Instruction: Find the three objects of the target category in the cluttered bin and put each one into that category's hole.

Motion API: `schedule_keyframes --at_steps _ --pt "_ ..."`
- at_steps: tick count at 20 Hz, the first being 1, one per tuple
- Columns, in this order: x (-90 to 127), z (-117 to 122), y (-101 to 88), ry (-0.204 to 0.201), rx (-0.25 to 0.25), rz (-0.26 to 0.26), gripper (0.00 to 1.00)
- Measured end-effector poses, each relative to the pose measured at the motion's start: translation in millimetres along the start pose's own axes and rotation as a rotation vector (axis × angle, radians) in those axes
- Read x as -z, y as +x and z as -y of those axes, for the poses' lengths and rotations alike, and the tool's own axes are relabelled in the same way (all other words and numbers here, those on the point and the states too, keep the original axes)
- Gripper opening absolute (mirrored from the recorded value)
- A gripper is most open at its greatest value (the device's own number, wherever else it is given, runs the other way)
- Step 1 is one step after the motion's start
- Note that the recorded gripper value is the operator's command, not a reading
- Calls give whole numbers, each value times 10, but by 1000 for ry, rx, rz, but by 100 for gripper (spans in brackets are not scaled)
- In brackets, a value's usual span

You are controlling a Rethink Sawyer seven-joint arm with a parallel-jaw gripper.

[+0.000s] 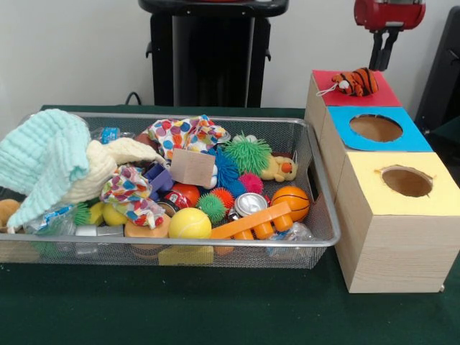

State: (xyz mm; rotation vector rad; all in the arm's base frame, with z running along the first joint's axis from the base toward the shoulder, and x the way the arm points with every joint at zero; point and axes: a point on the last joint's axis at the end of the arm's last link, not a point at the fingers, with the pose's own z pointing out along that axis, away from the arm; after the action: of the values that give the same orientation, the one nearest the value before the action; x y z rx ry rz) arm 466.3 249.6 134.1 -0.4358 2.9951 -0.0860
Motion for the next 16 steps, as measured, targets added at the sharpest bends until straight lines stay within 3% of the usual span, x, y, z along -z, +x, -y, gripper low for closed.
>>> schedule_keyframes --at_steps 6,16 --pt "-85 161 -57 -21 -42 34 0" --pt "-158 279 120 -35 -65 9 0"
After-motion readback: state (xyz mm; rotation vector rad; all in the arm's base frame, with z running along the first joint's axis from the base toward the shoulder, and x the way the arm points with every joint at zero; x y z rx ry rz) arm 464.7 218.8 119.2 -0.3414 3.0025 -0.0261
